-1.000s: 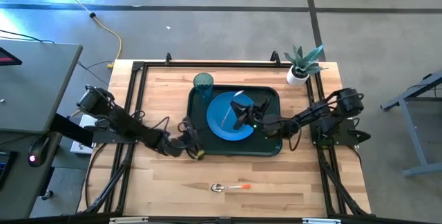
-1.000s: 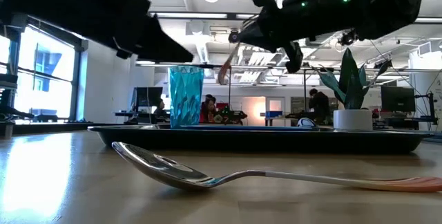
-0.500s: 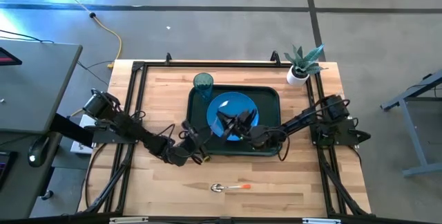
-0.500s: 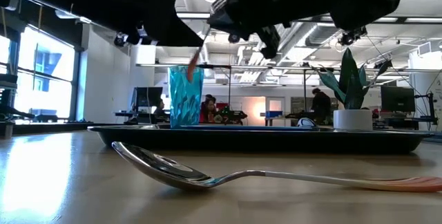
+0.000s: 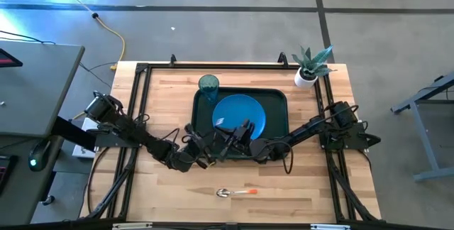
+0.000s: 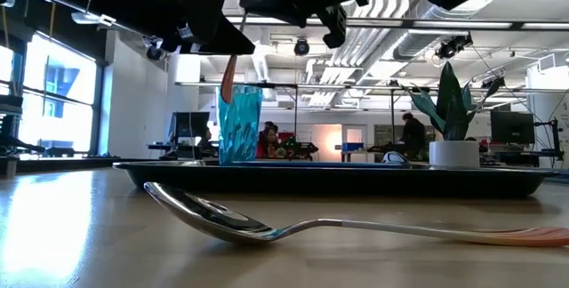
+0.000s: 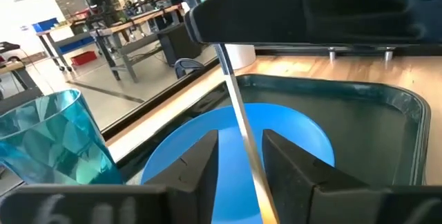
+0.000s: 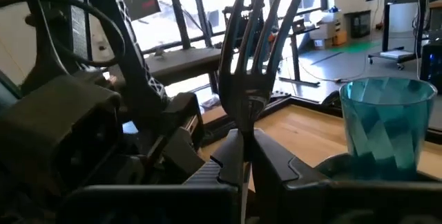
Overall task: Pick and place plate/cup/fork/spoon on tray
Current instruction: Put the orange fork on the dark green tray to the left of the blue plate
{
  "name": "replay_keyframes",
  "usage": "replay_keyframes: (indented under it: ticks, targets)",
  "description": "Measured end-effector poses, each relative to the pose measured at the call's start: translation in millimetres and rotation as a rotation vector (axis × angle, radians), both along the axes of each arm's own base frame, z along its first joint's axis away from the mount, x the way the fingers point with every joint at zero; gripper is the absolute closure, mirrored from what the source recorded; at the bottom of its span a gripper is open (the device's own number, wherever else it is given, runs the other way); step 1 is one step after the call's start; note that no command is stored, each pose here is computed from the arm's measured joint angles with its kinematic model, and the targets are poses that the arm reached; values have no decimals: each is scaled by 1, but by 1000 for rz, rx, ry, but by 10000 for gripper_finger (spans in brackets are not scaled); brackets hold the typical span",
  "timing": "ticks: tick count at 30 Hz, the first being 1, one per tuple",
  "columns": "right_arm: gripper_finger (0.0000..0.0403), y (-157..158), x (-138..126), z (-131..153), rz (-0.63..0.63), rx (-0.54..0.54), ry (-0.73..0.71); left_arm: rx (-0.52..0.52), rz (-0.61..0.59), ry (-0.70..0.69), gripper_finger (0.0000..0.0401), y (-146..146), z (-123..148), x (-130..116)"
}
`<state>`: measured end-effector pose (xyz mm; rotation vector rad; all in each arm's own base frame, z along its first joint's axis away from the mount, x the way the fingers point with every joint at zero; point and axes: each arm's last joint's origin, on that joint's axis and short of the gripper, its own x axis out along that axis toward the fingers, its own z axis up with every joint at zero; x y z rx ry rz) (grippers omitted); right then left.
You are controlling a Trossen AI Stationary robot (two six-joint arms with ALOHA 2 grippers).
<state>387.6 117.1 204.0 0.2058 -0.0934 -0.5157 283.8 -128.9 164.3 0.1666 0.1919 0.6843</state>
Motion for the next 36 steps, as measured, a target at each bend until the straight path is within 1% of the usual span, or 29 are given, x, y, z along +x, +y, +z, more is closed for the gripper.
replay_keyframes:
  ticks: [3,5,7,9,13,16,19,22,25,29,32,34,36]
  targets:
    - [398,-1,-1,-2,-33,-3,14,1,-5,1,326,-2,0,-1]
    - [398,-1,-1,-4,-61,-6,33,-2,-8,-2,351,-2,0,-1]
    - [398,-2,-1,-5,-67,-12,48,-21,-18,-13,381,-3,0,-1]
    - [396,-2,-1,-6,-69,-13,54,-47,-25,-30,395,-4,0,-1]
    - [382,-2,-1,-7,-69,-10,64,-100,-47,-51,398,-4,-1,-1]
    - [359,-3,-2,-7,-90,-53,90,-182,-63,-96,399,-3,-2,1]
    - [330,-2,-4,-4,-139,-142,147,-254,-71,-141,400,-4,-2,1]
    - [300,4,-10,2,-209,-243,216,-294,-73,-165,401,-6,-2,-1]
    - [274,9,-19,14,-332,-298,267,-331,-83,-147,400,-4,-13,-6]
    - [249,16,-27,18,-458,-370,381,-450,-73,-199,400,3,-24,-15]
    - [237,21,-32,21,-495,-382,410,-493,-44,-215,400,10,-32,-25]
    - [234,23,-32,21,-474,-379,396,-508,-32,-236,400,14,-32,-31]
    - [235,23,-32,21,-462,-371,382,-501,-31,-238,400,15,-29,-34]
